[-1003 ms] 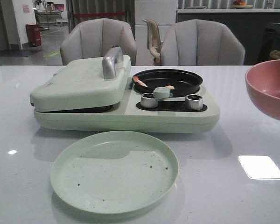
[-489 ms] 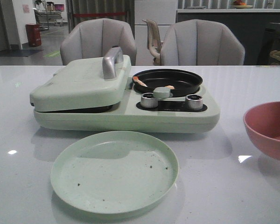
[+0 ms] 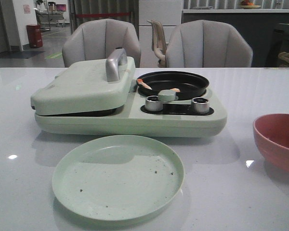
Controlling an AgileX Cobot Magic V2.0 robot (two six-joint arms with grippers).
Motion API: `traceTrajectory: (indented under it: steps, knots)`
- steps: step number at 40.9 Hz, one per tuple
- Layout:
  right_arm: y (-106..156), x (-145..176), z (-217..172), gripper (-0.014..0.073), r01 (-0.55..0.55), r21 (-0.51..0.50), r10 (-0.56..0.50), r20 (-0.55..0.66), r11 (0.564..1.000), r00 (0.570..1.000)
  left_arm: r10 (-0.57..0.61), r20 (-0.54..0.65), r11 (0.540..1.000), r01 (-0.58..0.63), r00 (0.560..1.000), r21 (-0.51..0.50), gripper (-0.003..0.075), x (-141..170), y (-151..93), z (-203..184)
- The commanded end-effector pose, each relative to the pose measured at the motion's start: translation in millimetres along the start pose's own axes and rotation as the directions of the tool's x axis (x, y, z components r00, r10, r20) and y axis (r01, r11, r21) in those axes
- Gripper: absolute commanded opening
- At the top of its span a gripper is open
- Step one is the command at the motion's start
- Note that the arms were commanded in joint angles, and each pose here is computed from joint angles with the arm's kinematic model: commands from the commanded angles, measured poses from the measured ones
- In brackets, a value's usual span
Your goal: Make breakfast with bread and shrimp
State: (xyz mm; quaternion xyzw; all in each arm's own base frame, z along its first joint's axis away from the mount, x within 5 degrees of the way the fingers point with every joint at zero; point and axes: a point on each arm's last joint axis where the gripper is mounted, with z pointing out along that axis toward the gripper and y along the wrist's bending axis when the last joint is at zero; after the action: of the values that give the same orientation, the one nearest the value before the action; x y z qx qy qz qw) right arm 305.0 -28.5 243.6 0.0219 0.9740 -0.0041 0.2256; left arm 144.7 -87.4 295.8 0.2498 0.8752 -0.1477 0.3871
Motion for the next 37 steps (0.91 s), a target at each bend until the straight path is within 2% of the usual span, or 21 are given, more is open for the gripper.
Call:
traceTrajectory:
  steps: [1,12,22,30,37]
  knots:
    - [8,-10,-47,0.0473,0.019,-0.01,-0.017,0.167,1.0,0.986,-0.006,0.109,1.0,0.006,0.994,0.0,0.01,-15,-2,-7]
    - [36,12,-122,0.0473,0.125,-0.05,-0.102,0.317,0.991,0.943,-0.006,0.109,1.0,0.006,0.994,0.0,0.01,-15,-2,-7]
    - [35,51,-175,0.0473,0.145,-0.053,-0.111,0.413,0.988,0.904,-0.006,0.109,1.0,0.006,0.994,0.0,0.01,-15,-2,-7]
    - [31,95,-186,0.0473,0.126,-0.057,-0.084,0.476,0.99,0.875,-0.006,0.109,1.0,0.006,0.994,0.0,0.01,-15,-2,-7]
    - [28,129,-178,0.0468,0.12,-0.049,-0.079,0.514,0.992,0.854,-0.006,0.109,1.0,0.006,0.994,0.0,0.01,-15,-2,-7]
